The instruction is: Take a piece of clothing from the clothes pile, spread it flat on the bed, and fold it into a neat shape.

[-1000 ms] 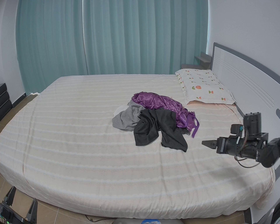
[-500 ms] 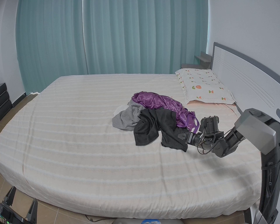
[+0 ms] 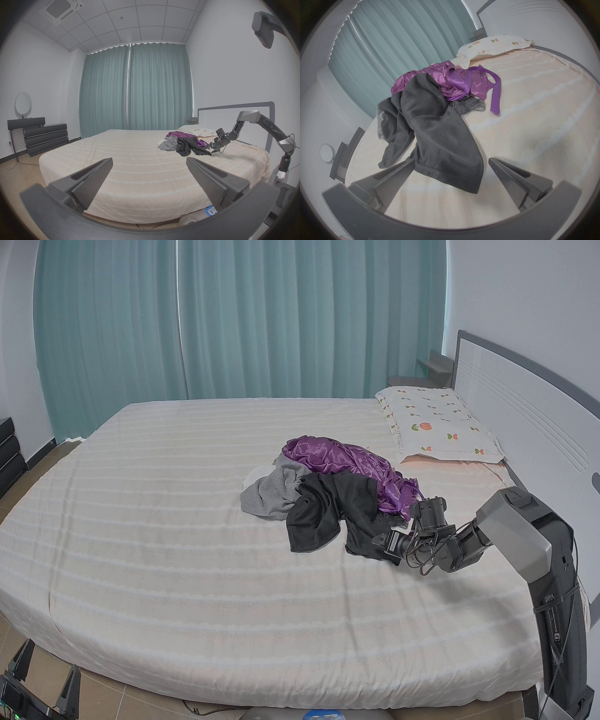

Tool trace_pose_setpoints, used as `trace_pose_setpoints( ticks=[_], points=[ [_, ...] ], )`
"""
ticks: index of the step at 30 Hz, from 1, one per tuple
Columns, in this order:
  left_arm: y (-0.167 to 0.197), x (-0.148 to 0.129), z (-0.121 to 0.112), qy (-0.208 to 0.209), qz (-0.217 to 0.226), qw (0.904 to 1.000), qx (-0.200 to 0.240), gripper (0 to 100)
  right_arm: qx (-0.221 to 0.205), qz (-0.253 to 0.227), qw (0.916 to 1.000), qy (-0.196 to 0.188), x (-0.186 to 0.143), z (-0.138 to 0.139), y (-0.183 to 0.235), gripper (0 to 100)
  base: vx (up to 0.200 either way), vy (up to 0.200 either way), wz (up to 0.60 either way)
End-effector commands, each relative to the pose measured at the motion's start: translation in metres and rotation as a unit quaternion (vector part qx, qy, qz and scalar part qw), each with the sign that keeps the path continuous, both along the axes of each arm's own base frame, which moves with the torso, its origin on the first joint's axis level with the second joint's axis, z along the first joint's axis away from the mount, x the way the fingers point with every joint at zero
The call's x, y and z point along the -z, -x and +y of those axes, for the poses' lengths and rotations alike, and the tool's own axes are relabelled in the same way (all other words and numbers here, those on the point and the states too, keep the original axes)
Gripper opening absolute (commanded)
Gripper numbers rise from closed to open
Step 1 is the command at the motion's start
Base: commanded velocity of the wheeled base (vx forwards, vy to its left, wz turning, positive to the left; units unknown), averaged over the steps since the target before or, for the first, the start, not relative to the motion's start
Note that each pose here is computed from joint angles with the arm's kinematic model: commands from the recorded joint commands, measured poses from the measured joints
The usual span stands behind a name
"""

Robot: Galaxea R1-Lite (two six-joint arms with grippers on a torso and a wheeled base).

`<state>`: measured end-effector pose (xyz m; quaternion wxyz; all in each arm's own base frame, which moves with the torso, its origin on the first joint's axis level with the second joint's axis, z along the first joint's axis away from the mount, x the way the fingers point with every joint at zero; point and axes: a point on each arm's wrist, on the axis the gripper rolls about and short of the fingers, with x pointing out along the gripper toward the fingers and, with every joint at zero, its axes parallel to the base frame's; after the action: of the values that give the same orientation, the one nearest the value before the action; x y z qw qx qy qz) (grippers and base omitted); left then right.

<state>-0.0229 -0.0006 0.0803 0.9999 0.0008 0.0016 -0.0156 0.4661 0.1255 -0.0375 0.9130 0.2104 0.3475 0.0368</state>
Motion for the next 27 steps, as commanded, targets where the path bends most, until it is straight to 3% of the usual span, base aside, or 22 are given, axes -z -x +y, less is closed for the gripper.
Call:
trace_pose_setpoints(
  ticks=[1, 11, 12, 21, 24, 25, 27],
  points=[
    [0.000, 0.005, 0.000, 0.000, 0.001, 1.0000, 0.000, 100, -0.001, 0.009, 1.0000, 0.003, 0.008, 0.007, -0.012, 100, 0.000, 0.000, 0.00],
    [0.000, 0.005, 0.000, 0.000, 0.001, 1.0000, 0.000, 100, 0.011, 0.017, 0.9997, 0.014, 0.028, 0.021, -0.020, 100, 0.000, 0.000, 0.00],
    [0.000, 0.005, 0.000, 0.000, 0.001, 1.0000, 0.000, 100, 0.012, 0.017, 0.9997, 0.015, 0.028, 0.021, -0.020, 0, 0.000, 0.000, 0.00],
    [0.000, 0.005, 0.000, 0.000, 0.001, 1.0000, 0.000, 100, 0.018, 0.009, 0.9998, -0.001, 0.028, 0.026, -0.022, 0, 0.000, 0.000, 0.00],
    [0.000, 0.005, 0.000, 0.000, 0.001, 1.0000, 0.000, 100, 0.035, 0.006, 0.9989, -0.030, 0.019, 0.027, -0.023, 0, 0.000, 0.000, 0.00],
    [0.000, 0.005, 0.000, 0.000, 0.001, 1.0000, 0.000, 100, 0.057, 0.000, 0.9958, -0.071, -0.003, 0.028, -0.022, 0, 0.000, 0.000, 0.00],
    [0.000, 0.005, 0.000, 0.000, 0.001, 1.0000, 0.000, 100, 0.064, 0.008, 0.9932, -0.096, -0.016, 0.026, -0.015, 0, 0.000, 0.000, 0.00]
  ],
)
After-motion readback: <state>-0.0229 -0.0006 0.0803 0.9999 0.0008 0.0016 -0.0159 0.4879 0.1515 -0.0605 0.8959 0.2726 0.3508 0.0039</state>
